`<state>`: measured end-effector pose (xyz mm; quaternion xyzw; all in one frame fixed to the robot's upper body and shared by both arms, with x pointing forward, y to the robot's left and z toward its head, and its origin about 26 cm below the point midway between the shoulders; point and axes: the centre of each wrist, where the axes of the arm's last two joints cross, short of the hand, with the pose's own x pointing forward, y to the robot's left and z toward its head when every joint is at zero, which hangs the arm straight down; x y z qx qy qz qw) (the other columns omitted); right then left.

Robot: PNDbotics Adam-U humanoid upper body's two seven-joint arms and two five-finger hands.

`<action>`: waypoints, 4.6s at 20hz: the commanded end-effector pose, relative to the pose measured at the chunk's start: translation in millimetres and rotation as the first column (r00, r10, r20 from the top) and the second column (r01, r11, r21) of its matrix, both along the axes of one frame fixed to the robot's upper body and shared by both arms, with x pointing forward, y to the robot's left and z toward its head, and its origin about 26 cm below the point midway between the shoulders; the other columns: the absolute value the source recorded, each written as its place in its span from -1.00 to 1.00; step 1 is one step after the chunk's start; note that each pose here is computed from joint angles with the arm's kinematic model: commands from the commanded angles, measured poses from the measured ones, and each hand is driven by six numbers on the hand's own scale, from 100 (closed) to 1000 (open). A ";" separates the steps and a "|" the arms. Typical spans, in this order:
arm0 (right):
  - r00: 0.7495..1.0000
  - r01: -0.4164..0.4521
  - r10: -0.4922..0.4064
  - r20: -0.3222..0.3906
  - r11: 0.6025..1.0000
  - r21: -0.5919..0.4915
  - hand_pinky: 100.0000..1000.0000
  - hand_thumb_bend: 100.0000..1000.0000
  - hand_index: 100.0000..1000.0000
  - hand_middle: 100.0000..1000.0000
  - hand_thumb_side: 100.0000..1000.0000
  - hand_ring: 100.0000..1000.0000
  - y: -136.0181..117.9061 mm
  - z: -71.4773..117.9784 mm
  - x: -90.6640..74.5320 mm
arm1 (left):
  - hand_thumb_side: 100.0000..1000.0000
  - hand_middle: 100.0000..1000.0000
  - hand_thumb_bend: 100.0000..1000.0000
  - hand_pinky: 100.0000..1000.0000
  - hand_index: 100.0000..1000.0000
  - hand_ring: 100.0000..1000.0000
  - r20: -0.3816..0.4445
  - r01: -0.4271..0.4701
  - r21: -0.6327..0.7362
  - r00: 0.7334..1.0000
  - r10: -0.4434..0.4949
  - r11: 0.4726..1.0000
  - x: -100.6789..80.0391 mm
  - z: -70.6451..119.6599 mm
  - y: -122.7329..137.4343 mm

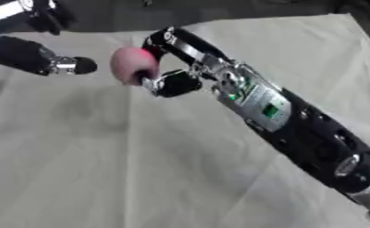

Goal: Pick up the objects with one hand, pass them to the other hand, and then place them into the box on the other side of the table.

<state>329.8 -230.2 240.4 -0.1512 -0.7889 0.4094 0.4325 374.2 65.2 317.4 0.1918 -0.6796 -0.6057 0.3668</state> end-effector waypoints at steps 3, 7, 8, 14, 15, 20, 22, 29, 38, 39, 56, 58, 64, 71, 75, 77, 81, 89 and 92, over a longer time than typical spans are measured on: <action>0.999 0.020 -0.020 0.041 1.000 0.011 0.61 -1.00 -0.10 -0.25 -1.00 0.01 -0.2 7.7 2.2 | -0.02 0.38 0.26 0.60 0.63 0.42 0.021 0.042 -0.008 0.999 -0.041 0.999 -9.2 13.5 -8.9; 0.998 0.028 -0.028 0.048 1.000 0.015 0.61 -1.00 -0.10 -0.25 -1.00 0.01 1.1 7.7 1.9 | -0.04 0.39 0.26 0.60 0.62 0.42 -0.001 0.067 -0.003 0.998 -0.067 0.998 -11.5 12.4 -13.7; 0.998 0.026 -0.026 0.049 1.000 0.015 0.61 -1.00 -0.10 -0.25 -1.00 0.01 1.6 8.0 1.4 | -0.09 0.39 0.28 0.60 0.62 0.42 -0.009 0.069 0.000 0.998 -0.069 0.998 -11.0 11.7 -14.2; 0.998 -0.004 0.003 0.059 1.000 0.013 0.61 -1.00 -0.10 -0.25 -1.00 0.00 6.0 13.4 -4.0 | -0.08 0.39 0.26 0.59 0.62 0.43 -0.031 0.069 0.019 0.997 -0.068 0.997 -5.9 6.3 -18.3; 0.998 -0.007 0.006 0.061 1.000 0.015 0.61 -1.00 -0.10 -0.25 -1.00 0.00 6.6 14.6 -4.9 | -0.07 0.39 0.26 0.59 0.62 0.43 -0.036 0.071 0.024 0.997 -0.070 0.997 -4.9 5.1 -19.0; 0.997 -0.035 0.033 0.075 0.999 0.018 0.61 -1.00 -0.10 -0.25 -1.00 0.00 11.1 18.7 -9.5 | -0.07 0.40 0.23 0.59 0.62 0.43 -0.054 0.080 0.045 0.996 -0.078 0.996 -1.2 0.2 -24.4; 0.996 -0.040 0.039 0.078 0.999 0.018 0.61 -1.00 -0.10 -0.25 -1.00 0.00 11.8 19.5 -10.7 | -0.07 0.40 0.23 0.59 0.62 0.43 -0.053 0.080 0.046 0.996 -0.077 0.996 0.1 -1.0 -25.5; 0.992 -0.080 0.079 0.096 0.997 0.009 0.61 -1.00 -0.10 -0.25 -1.00 0.00 15.8 22.2 -16.9 | -0.15 0.36 0.10 0.57 0.60 0.41 -0.044 0.070 0.035 0.997 -0.069 0.997 4.8 -6.1 -31.5; 0.990 -0.119 0.119 0.081 0.993 -0.007 0.61 -1.00 -0.10 -0.23 -1.00 0.00 17.9 22.2 -20.3 | -0.53 0.08 -0.97 0.49 0.21 0.21 -0.005 0.041 -0.085 0.999 -0.041 0.996 7.3 -8.9 -34.7; 0.990 -0.118 0.119 0.080 0.993 -0.009 0.61 -1.00 -0.10 -0.23 -1.00 0.00 17.7 22.0 -20.1 | -0.66 0.03 -1.00 0.48 0.11 0.17 -0.004 0.041 -0.102 0.999 -0.041 0.994 7.2 -9.1 -35.0; 0.991 -0.095 0.102 0.082 0.992 -0.084 0.63 -0.81 0.53 0.39 -0.65 0.43 13.3 16.6 -15.5 | -1.00 -0.43 -0.95 0.40 -0.47 -0.06 -0.016 0.021 -0.093 1.000 -0.022 0.995 6.3 -11.5 -32.5; 0.993 -0.066 0.073 0.090 0.994 -0.081 0.65 -0.85 0.62 0.46 -0.42 0.50 11.7 16.4 -15.0 | -1.00 -0.45 -0.90 0.40 -0.47 -0.07 -0.015 0.008 -0.082 1.000 -0.009 0.997 7.2 -10.5 -29.2; 0.993 0.002 0.006 0.119 0.998 -0.067 0.67 -0.90 0.69 0.53 -0.20 0.57 9.7 15.9 -15.3 | -1.00 -0.47 -0.84 0.39 -0.48 -0.08 -0.010 -0.033 -0.058 0.999 0.032 0.998 11.6 -8.5 -17.5; 0.989 0.068 -0.063 0.132 0.997 -0.037 0.68 -0.89 0.70 0.56 -0.21 0.60 9.2 15.1 -14.9 | -1.00 -0.48 -0.82 0.38 -0.49 -0.09 -0.006 -0.075 -0.064 0.997 0.075 0.995 16.0 -6.9 -6.8; 0.989 0.079 -0.072 0.127 0.996 -0.051 0.68 -0.88 0.70 0.57 -0.19 0.60 8.8 11.1 -15.4 | -1.00 -0.49 -0.82 0.37 -0.50 -0.10 -0.004 -0.125 -0.080 0.992 0.125 0.989 22.5 -9.9 1.5; 0.990 0.080 -0.072 0.122 0.995 -0.060 0.69 -0.88 0.70 0.57 -0.19 0.60 8.2 8.7 -15.0 | -1.00 -0.49 -0.81 0.37 -0.50 -0.10 -0.001 -0.143 -0.088 0.990 0.143 0.986 26.3 -12.3 7.1; 0.990 0.079 -0.069 0.122 0.994 -0.076 0.69 -0.87 0.70 0.58 -0.16 0.61 6.7 5.9 -14.7 | -1.00 -0.48 -0.78 0.37 -0.50 -0.10 0.019 -0.182 -0.098 0.983 0.185 0.978 33.1 -16.8 22.4; 0.990 0.082 -0.069 0.125 0.991 -0.106 0.70 -0.85 0.70 0.58 -0.15 0.61 3.2 2.4 -14.6 | -1.00 -0.47 -0.74 0.38 -0.49 -0.09 0.053 -0.360 -0.144 0.927 0.371 0.922 51.6 -19.5 91.8; 0.990 0.085 -0.071 0.125 0.990 -0.110 0.70 -0.84 0.70 0.58 -0.16 0.61 2.5 1.8 -15.0 | -1.00 -0.47 -0.72 0.39 -0.48 -0.08 0.062 -0.439 -0.168 0.889 0.454 0.883 55.8 -18.4 125.8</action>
